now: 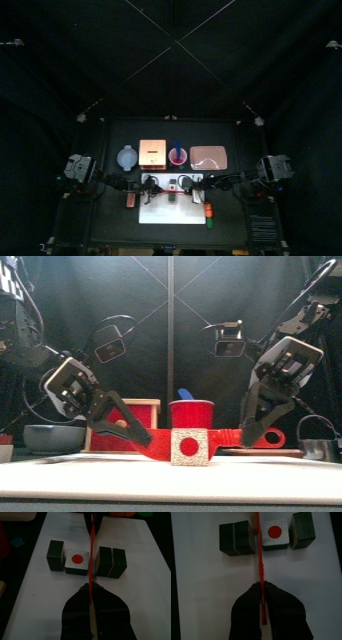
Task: Cut the sushi into 4 pieces with the knife
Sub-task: Cut the sushi into 4 pieces
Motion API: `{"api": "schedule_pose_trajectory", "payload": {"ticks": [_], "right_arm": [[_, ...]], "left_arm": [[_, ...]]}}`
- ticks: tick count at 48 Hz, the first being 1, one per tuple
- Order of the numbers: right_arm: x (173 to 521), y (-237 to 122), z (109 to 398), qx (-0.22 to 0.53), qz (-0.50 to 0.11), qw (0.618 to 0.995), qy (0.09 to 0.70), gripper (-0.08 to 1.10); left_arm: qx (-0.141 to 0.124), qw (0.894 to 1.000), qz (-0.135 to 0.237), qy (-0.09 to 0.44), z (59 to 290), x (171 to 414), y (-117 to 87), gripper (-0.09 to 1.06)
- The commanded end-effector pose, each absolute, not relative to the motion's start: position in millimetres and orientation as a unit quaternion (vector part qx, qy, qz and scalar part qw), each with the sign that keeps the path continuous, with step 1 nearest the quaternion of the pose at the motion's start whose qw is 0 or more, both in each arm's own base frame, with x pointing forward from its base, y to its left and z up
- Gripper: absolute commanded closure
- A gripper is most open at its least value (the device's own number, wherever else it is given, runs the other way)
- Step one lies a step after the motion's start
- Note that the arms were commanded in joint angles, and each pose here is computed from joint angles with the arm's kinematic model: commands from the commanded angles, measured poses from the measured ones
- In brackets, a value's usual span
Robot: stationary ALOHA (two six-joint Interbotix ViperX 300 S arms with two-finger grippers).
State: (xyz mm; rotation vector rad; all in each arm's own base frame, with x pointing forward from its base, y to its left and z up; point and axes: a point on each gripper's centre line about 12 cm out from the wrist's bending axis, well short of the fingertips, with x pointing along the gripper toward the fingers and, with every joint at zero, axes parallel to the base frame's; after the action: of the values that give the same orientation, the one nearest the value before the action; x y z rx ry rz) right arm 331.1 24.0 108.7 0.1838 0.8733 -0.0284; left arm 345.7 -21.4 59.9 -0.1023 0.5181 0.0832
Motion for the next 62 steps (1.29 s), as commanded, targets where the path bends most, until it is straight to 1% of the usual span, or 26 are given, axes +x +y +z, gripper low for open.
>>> {"api": "schedule_pose_trajectory", "payload": {"ticks": [1, 6, 13, 17, 23, 33, 38, 46, 53, 62], "right_arm": [[335, 22, 117, 0.086, -0.013, 0.908, 0.409, 0.98], [335, 23, 124, 0.086, -0.011, 0.913, 0.4, 0.98], [335, 21, 131, 0.087, -0.012, 0.917, 0.39, 0.98], [336, 23, 135, 0.087, -0.008, 0.918, 0.387, 0.98], [337, 25, 149, 0.089, -0.001, 0.924, 0.371, 0.98], [334, 36, 176, 0.087, 0.02, 0.937, 0.338, 0.98], [330, 42, 186, 0.084, 0.03, 0.942, 0.324, 0.98], [329, 49, 185, 0.085, 0.038, 0.941, 0.325, 0.98], [329, 56, 179, 0.085, 0.045, 0.938, 0.334, 0.98], [331, 55, 167, 0.086, 0.039, 0.932, 0.349, 0.98]], "left_arm": [[-0.056, 0.964, 0.062, 0.252, 62, 350, -6, 0.7], [-0.055, 0.966, 0.059, 0.244, 68, 351, -5, 0.7], [-0.045, 0.969, 0.056, 0.235, 75, 352, -3, 0.7], [-0.042, 0.972, 0.054, 0.225, 83, 353, -3, 0.7], [-0.041, 0.978, 0.043, 0.199, 103, 354, -10, 0.7], [-0.037, 0.987, 0.008, 0.154, 137, 350, -30, 0.7], [-0.037, 0.989, -0.005, 0.141, 146, 349, -38, 0.7], [-0.037, 0.988, -0.009, 0.148, 141, 349, -42, 0.7], [-0.036, 0.986, -0.014, 0.16, 133, 349, -46, 0.7], [-0.036, 0.984, -0.01, 0.176, 121, 351, -46, 0.7]]}}
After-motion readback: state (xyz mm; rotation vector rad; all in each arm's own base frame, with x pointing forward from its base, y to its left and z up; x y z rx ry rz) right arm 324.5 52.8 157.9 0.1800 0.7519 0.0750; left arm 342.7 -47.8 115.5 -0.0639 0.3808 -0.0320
